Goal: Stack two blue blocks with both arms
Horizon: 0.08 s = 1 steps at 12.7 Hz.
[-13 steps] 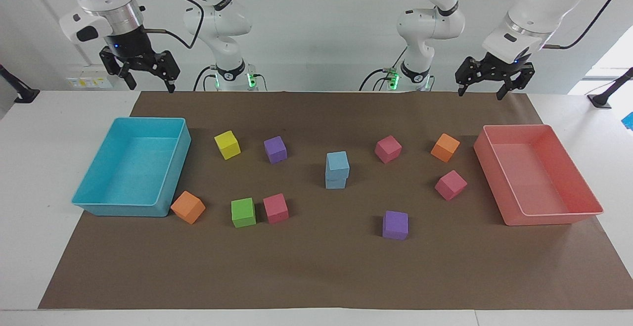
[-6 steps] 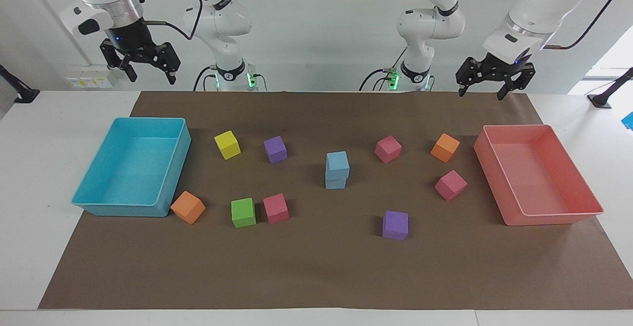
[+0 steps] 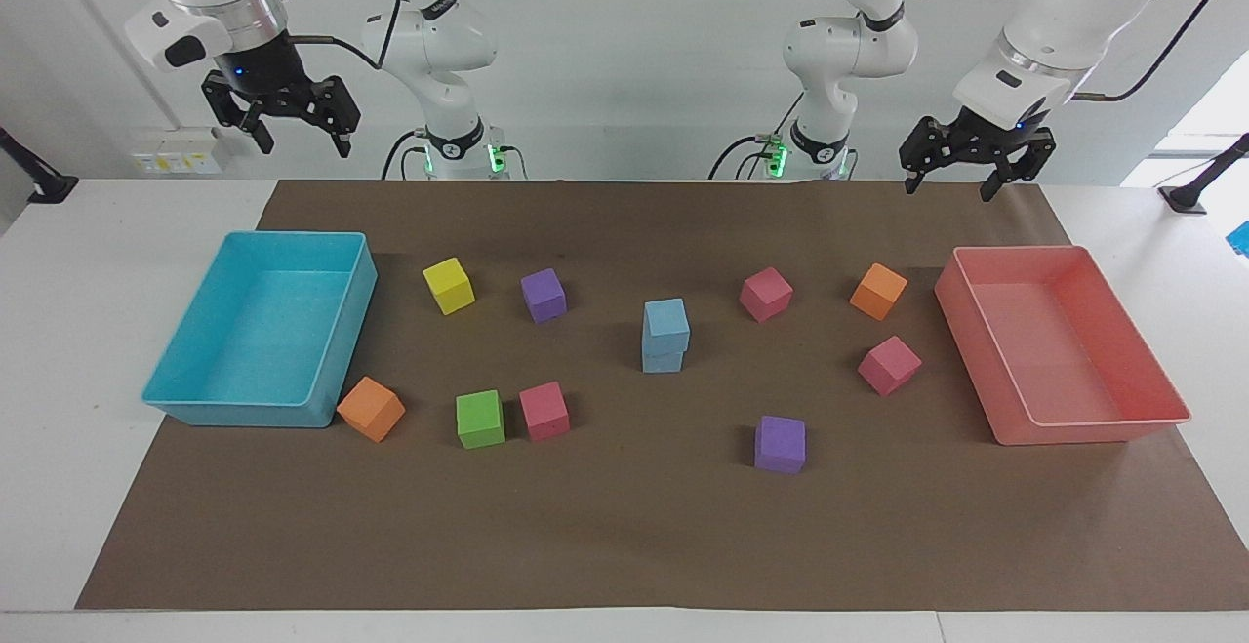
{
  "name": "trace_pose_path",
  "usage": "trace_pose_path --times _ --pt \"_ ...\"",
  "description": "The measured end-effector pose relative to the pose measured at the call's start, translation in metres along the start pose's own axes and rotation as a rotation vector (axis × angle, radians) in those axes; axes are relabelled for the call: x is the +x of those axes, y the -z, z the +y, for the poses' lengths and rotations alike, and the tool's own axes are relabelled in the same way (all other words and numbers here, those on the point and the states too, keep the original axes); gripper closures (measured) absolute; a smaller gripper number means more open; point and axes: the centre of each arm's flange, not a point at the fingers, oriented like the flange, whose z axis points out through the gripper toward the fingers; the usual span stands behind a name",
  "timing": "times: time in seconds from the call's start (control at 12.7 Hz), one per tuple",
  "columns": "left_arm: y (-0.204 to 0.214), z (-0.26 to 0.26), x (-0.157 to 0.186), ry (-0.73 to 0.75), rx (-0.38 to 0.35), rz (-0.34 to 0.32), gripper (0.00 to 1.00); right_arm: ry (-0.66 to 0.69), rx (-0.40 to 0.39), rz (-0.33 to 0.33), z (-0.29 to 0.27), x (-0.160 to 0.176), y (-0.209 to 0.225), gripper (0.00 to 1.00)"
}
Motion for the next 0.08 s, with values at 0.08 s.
trace_pose_path --times 0.08 --pt "0.0 0.0 0.0001 0.0 0.0 0.0 0.0 0.0 0.0 0.008 -0.0001 0.0003 -0.0011 0.0"
